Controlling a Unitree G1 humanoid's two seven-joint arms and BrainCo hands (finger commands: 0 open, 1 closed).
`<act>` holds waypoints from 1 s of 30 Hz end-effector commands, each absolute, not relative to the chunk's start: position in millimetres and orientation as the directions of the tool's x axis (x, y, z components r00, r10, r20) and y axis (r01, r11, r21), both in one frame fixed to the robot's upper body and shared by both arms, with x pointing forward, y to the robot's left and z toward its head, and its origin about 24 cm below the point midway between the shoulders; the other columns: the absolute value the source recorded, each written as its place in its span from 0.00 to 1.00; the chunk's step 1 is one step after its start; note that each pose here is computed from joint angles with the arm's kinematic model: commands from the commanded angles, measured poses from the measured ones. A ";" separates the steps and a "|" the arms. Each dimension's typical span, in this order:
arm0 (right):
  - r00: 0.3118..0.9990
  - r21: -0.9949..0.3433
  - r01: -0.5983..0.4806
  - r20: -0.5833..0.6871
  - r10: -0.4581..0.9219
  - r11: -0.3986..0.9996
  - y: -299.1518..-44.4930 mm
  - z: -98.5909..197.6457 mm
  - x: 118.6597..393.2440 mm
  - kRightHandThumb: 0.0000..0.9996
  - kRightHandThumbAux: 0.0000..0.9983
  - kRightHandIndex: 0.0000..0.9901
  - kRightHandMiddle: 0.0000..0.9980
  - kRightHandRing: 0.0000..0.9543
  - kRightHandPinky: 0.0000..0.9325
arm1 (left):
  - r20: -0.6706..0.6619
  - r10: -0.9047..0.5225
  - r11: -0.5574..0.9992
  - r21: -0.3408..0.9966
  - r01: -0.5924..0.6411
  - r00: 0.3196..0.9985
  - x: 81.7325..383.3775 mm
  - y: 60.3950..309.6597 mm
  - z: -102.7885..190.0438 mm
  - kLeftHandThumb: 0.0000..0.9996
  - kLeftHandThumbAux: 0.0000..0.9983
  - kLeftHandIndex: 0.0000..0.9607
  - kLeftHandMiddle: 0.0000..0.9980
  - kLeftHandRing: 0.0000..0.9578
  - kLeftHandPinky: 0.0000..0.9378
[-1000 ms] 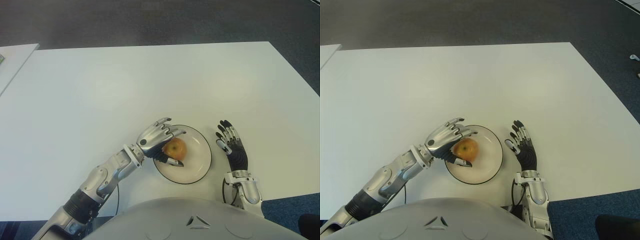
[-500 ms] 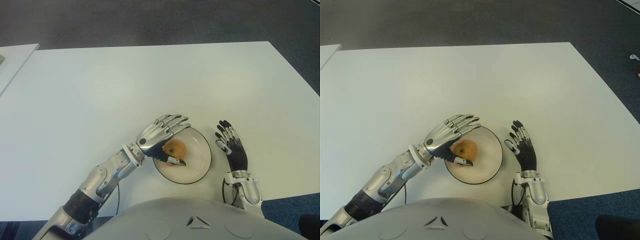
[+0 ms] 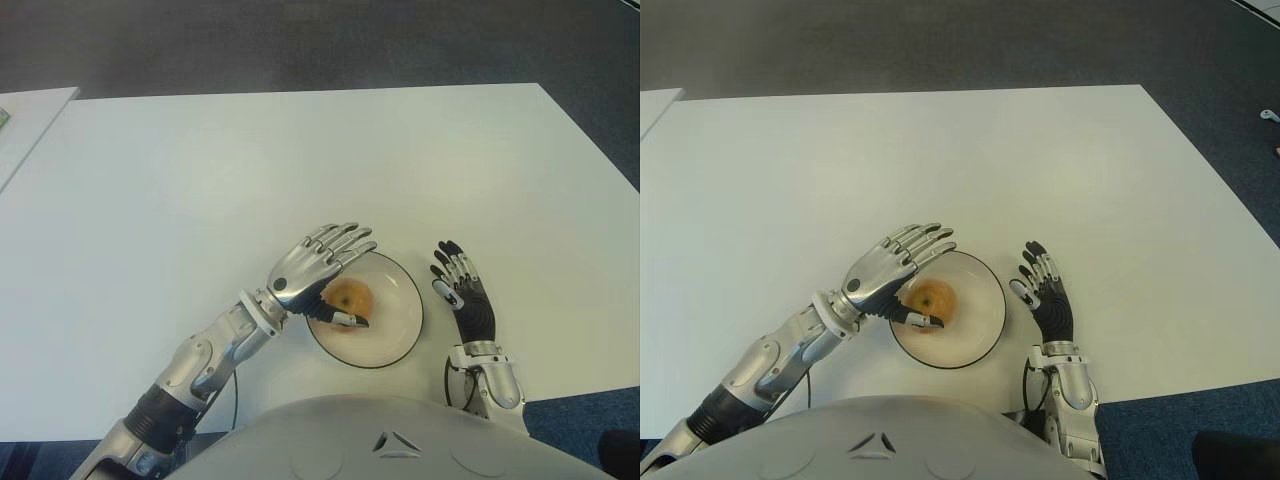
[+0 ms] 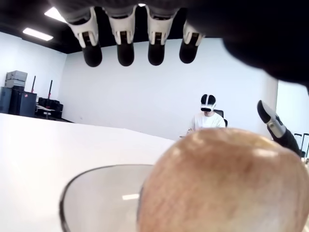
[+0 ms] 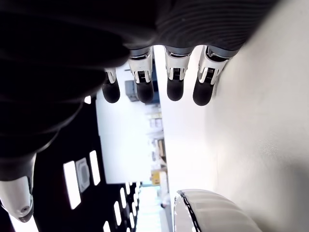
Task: Put the apples into the plate.
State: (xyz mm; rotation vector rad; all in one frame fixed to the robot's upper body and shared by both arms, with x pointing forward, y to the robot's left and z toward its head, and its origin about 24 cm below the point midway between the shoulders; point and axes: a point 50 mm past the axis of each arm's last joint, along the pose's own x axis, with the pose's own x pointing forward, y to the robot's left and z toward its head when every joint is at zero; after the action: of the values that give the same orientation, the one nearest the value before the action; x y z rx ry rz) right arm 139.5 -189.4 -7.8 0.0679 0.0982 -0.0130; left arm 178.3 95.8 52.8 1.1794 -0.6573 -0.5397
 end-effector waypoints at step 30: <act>0.983 0.046 0.033 -0.180 -0.024 0.998 -184.3 -18.2 126.8 0.09 0.58 0.04 0.01 0.00 0.00 | -0.178 0.220 0.969 -0.074 -0.236 0.959 129.0 148.9 33.1 0.06 0.52 0.10 0.09 0.11 0.15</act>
State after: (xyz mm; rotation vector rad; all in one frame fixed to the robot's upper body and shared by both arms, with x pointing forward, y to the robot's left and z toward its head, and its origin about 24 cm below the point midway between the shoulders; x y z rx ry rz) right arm 136.2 -184.7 -5.7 0.0507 0.0989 -0.0140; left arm 146.0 144.7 45.1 -0.0412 0.0652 0.2185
